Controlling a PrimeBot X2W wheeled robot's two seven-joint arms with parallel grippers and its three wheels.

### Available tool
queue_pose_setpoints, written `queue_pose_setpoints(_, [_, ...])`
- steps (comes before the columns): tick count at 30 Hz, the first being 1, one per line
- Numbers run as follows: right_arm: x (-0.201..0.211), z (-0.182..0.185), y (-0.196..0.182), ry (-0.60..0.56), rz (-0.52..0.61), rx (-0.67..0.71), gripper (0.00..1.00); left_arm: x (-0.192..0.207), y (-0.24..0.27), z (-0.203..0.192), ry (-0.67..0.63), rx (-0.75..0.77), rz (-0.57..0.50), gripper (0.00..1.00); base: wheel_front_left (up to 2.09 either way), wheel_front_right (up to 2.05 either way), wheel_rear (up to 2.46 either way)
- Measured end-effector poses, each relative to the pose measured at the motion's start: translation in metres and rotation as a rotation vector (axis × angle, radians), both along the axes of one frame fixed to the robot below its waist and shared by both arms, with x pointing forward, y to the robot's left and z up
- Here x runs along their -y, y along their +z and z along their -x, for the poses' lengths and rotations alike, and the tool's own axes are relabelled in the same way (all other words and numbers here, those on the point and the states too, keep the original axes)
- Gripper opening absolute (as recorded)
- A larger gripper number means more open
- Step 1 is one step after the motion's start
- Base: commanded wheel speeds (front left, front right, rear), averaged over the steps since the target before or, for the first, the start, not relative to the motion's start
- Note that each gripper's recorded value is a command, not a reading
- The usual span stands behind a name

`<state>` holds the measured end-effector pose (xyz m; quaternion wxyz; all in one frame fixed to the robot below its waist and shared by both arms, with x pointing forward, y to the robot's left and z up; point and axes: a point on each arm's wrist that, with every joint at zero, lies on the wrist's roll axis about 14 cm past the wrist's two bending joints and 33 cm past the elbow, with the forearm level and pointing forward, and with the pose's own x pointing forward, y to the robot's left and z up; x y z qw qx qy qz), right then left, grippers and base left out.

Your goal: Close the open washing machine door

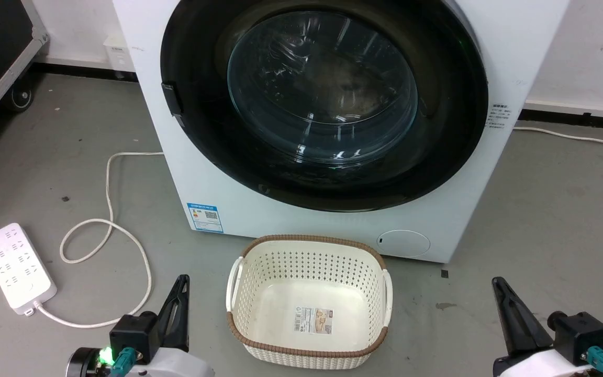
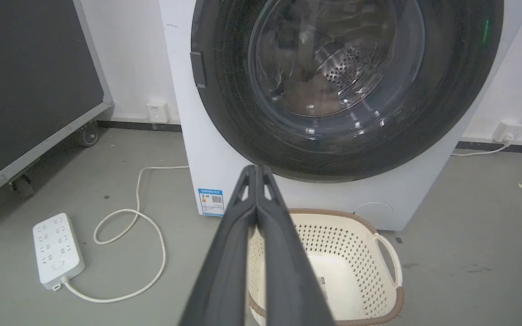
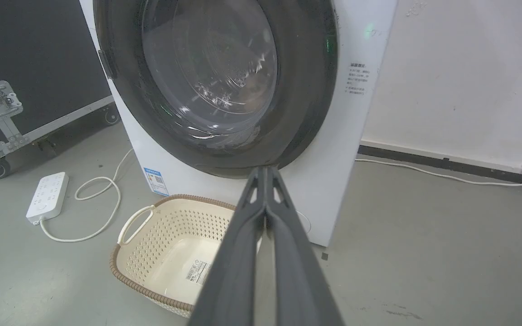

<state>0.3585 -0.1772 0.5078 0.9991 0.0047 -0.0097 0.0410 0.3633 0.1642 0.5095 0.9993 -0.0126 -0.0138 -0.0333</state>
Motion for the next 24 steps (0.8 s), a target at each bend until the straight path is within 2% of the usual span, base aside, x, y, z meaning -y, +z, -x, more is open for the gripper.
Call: queue_pose_setpoints(24, [-0.0062, -0.0045, 0.0061, 0.019, 0.020, -0.007, 0.00, -0.0044, 0.0039, -0.0024, 0.021, -0.017, -0.026, 0.00, 0.00, 0.00, 0.00])
